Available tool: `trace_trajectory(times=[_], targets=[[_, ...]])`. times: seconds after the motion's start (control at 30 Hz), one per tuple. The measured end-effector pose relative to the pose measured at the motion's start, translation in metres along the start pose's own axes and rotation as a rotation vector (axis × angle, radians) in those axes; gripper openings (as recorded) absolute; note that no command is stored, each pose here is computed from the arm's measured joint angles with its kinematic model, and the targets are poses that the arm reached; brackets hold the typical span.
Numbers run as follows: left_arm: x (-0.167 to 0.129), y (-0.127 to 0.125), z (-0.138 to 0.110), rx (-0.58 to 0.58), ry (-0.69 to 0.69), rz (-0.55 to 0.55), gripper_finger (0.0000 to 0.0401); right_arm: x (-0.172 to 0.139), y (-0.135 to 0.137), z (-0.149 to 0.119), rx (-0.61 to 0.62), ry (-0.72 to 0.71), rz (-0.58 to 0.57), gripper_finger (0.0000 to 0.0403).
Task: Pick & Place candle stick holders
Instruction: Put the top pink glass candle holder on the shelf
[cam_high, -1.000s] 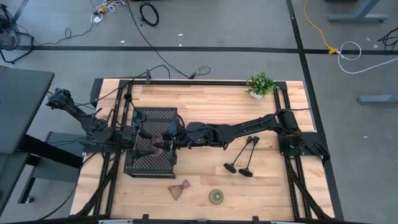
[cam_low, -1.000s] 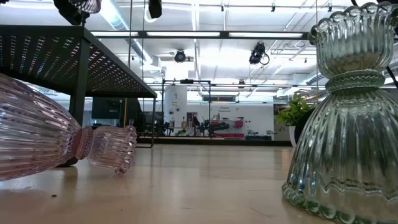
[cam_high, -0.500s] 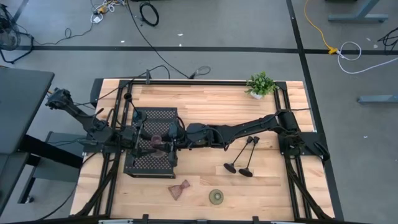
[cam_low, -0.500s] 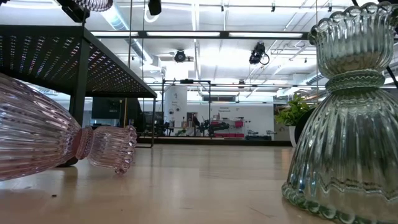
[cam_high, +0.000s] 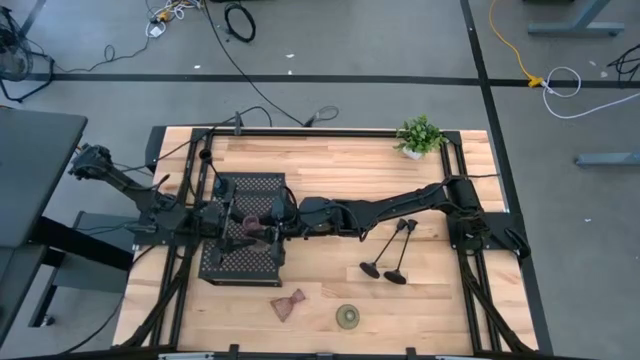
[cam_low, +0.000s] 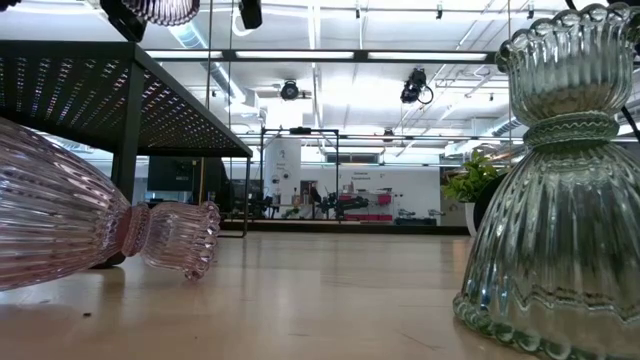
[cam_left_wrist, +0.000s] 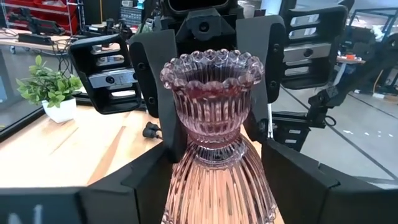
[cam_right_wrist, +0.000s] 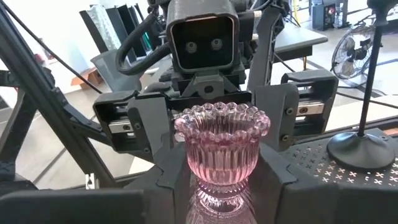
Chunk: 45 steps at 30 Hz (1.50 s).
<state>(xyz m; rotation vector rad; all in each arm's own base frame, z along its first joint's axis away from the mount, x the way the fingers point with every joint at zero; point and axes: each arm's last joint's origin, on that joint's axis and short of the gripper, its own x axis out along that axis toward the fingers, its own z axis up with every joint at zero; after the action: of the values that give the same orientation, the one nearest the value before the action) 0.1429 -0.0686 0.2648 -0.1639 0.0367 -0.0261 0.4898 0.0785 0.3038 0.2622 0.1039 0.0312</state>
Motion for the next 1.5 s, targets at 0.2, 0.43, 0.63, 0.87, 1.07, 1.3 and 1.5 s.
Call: trace_trajectory(times=[0.2,0.43,0.63,0.87,1.07,1.3,1.5], targets=[[0.002,0.003,0.003,-0.026,-0.020,-0.007,0.0296,0.000,0.000,0.002,-0.004,-0.016,0.006,0.0116],[0.004,0.006,0.003,-0.047,-0.022,0.013,0.0290,0.000,0.000,0.001,-0.008,-0.004,0.004,0.0116],[0.007,0.005,0.000,-0.048,0.001,-0.017,0.0210,0.000,0.000,0.000,-0.025,0.004,-0.001,0.0111],[0.011,0.004,-0.003,-0.037,0.023,-0.015,0.0210,0.000,0.000,-0.002,-0.030,0.018,-0.013,0.0111],[0.011,0.004,-0.003,-0.026,0.023,-0.013,0.0210,0.000,0.000,-0.002,-0.044,0.013,-0.016,0.0126],[0.012,0.004,-0.007,-0.010,0.055,-0.020,0.0115,0.000,0.002,0.008,-0.047,-0.072,0.010,0.0239],[0.012,0.004,-0.005,-0.022,0.039,-0.023,0.0119,-0.003,0.003,0.012,-0.048,-0.077,0.035,0.0272]])
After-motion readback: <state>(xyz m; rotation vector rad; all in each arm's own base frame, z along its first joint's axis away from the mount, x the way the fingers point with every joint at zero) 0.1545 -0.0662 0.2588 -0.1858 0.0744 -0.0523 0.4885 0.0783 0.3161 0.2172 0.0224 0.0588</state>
